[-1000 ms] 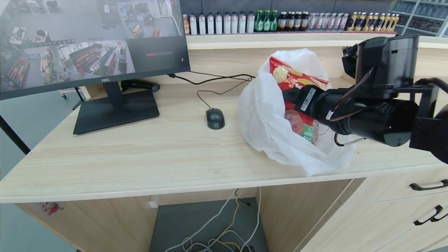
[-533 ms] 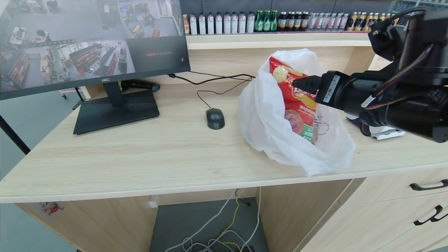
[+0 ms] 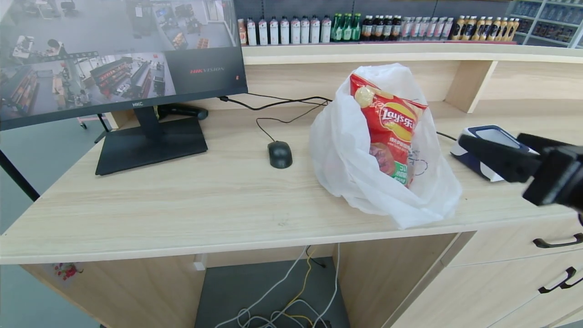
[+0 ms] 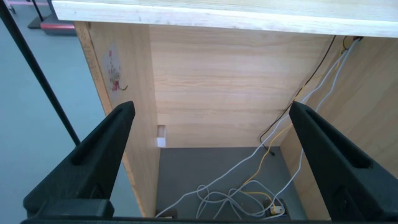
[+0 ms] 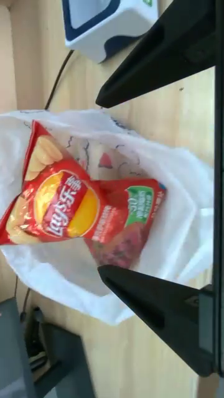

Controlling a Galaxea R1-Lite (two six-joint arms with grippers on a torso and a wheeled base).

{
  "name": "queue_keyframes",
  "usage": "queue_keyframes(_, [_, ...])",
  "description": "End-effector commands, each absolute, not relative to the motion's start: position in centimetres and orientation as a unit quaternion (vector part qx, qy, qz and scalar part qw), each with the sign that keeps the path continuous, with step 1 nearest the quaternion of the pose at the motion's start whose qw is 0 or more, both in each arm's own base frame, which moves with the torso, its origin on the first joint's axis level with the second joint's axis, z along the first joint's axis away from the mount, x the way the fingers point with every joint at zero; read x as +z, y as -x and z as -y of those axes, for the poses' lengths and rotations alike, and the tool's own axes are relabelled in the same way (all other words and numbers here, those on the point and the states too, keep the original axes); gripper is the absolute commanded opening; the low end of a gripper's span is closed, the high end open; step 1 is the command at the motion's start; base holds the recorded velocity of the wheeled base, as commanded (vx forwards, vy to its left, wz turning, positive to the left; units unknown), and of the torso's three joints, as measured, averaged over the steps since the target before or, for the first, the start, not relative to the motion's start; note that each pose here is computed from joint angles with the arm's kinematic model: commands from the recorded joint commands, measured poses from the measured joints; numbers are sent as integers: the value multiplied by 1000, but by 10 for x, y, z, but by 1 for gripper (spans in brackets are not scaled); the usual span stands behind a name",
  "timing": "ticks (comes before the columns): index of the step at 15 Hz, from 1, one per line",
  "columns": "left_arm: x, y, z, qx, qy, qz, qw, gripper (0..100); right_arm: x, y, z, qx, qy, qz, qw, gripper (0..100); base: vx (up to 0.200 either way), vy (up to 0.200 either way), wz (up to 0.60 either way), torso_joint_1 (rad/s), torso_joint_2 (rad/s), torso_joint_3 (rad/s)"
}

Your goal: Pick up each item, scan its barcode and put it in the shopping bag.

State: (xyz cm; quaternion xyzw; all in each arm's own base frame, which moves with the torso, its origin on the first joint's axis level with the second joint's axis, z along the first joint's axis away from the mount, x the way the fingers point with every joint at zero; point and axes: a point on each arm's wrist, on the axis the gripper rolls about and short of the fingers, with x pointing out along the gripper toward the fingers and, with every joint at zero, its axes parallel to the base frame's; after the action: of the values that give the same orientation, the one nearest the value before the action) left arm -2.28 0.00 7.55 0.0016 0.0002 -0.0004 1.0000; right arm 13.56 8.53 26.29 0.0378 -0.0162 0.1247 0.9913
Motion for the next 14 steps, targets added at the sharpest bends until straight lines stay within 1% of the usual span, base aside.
queue_keyframes(1, [75,23,0,-1,-2,0,1000,100,231,-79,-46,128,-29,53,990,100,0,0,0,0,0,0])
queue_keyframes(2, [75,23,0,-1,-2,0,1000,100,216,-64,-37,144,-19,59,988,100,0,0,0,0,0,0])
queue_keyframes(3, [75,23,0,0,-2,0,1000,100,208,-55,-31,153,-11,66,986,100,0,0,0,0,0,0])
queue_keyframes(7, [75,23,0,-1,-2,0,1000,100,177,-37,-19,160,31,70,984,100,0,0,0,0,0,0])
queue_keyframes(8, [75,23,0,0,-2,0,1000,100,160,-35,-18,180,40,53,981,100,0,0,0,0,0,0])
queue_keyframes(11, [75,23,0,-1,-2,-1,1000,100,132,-28,-16,230,56,30,971,100,0,0,0,0,0,0])
queue_keyframes(14, [75,23,0,-1,-2,0,1000,100,119,-15,-7,241,62,15,968,100,0,0,0,0,0,0])
